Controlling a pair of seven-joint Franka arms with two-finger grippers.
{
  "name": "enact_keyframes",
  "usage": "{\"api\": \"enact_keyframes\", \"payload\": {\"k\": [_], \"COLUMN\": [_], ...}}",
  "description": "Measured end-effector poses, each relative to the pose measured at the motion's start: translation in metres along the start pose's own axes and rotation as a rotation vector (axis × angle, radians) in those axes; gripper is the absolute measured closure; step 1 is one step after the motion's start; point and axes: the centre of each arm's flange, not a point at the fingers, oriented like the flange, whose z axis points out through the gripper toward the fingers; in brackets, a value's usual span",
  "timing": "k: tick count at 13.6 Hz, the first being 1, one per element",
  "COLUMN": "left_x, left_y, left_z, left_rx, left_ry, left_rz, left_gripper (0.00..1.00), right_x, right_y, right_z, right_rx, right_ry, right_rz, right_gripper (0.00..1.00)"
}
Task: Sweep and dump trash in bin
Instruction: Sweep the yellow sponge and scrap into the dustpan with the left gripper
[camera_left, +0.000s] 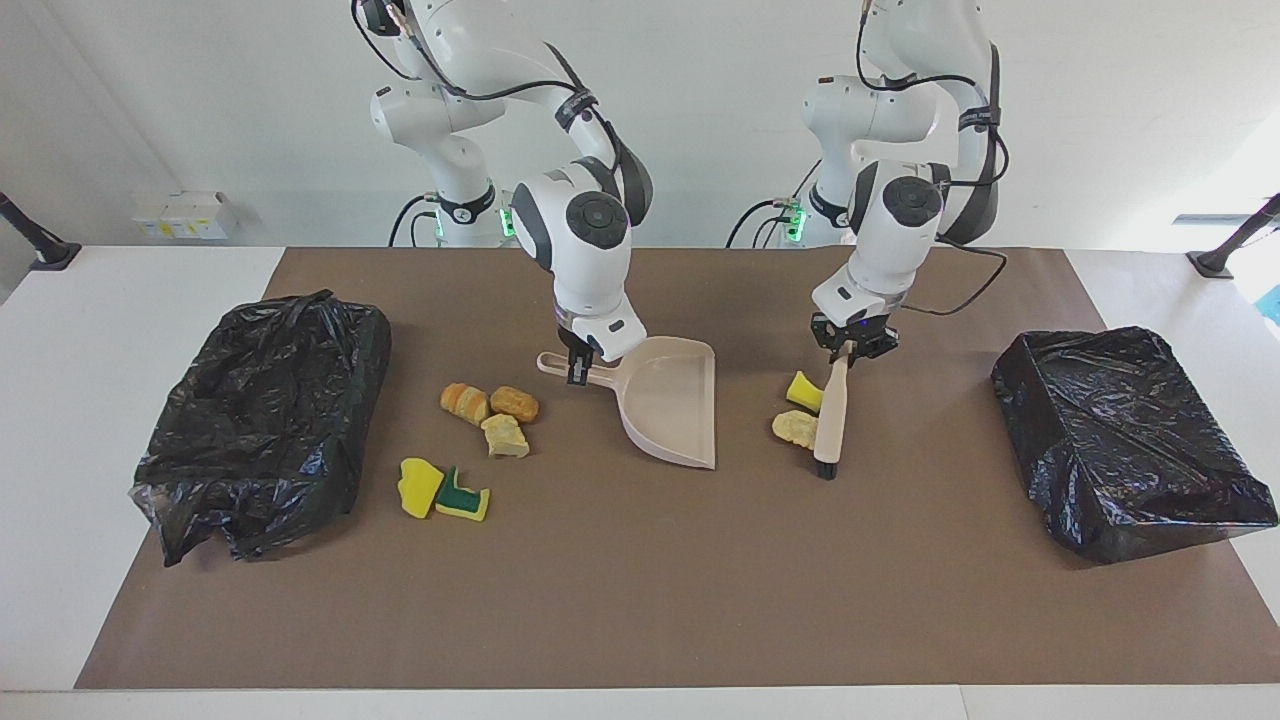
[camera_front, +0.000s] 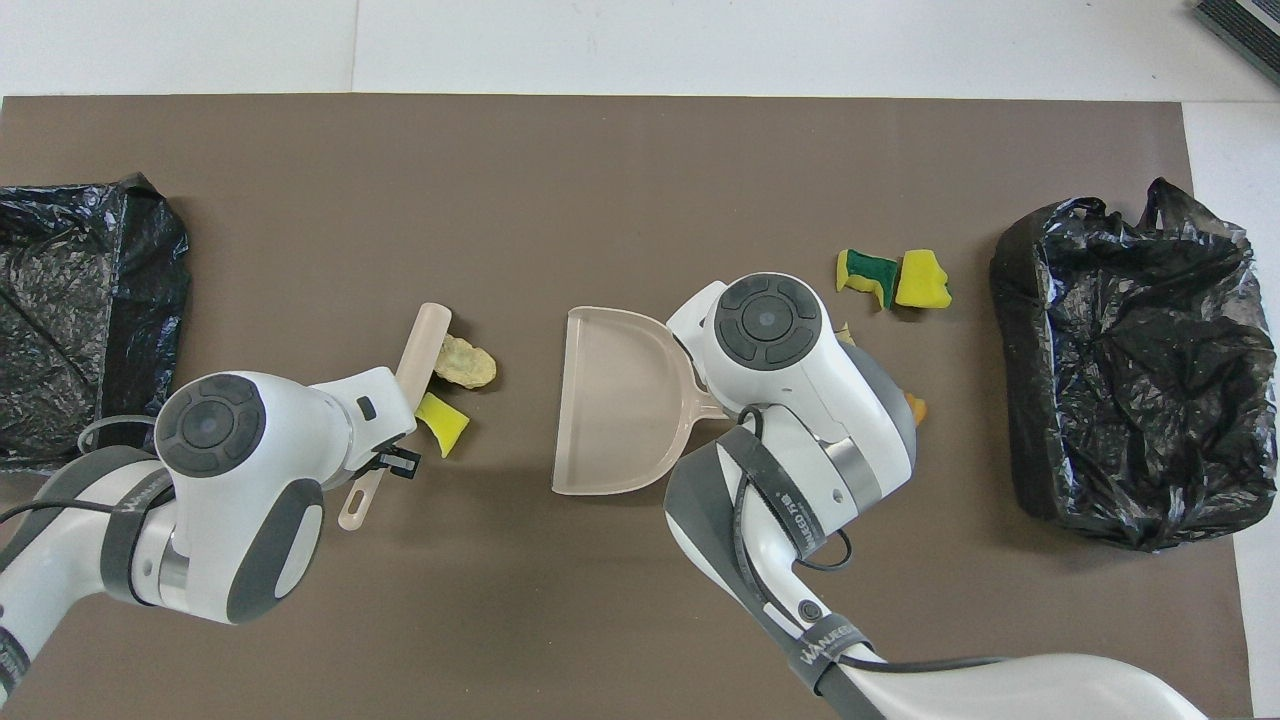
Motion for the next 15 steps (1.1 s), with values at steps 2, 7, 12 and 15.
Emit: {"api": "enact_keyframes", "payload": {"k": [2,7,12,15], "left_x": [0.0,-0.011,-0.022,-0.006], "left_y": [0.033,0.128,0.213,0.193], "left_z": [-0.001,-0.008,-0.004,-0.014], "left_rx": [-0.04,-0.153,-0.21,-0.219], "left_ry": [0.0,-0.003,0.057,0.068], "left_rz": [-0.028,-0.137,-0.157,-0.205], "left_gripper": [0.74,0.74,0.74,0.74], "right_x": [0.0,-0.003,-0.012,-0.012], "right_y": [0.0,0.001,0.006,0.006], "right_z": [0.0,0.002,0.01,0.01], "right_rx": [0.0,0.002,0.0,0.0], "right_ry": [0.0,-0.002,0.003,0.004], "right_rz": [0.0,-0.002,-0.026,-0.026], "right_gripper": [0.67,0.67,0.67,0.67]}}
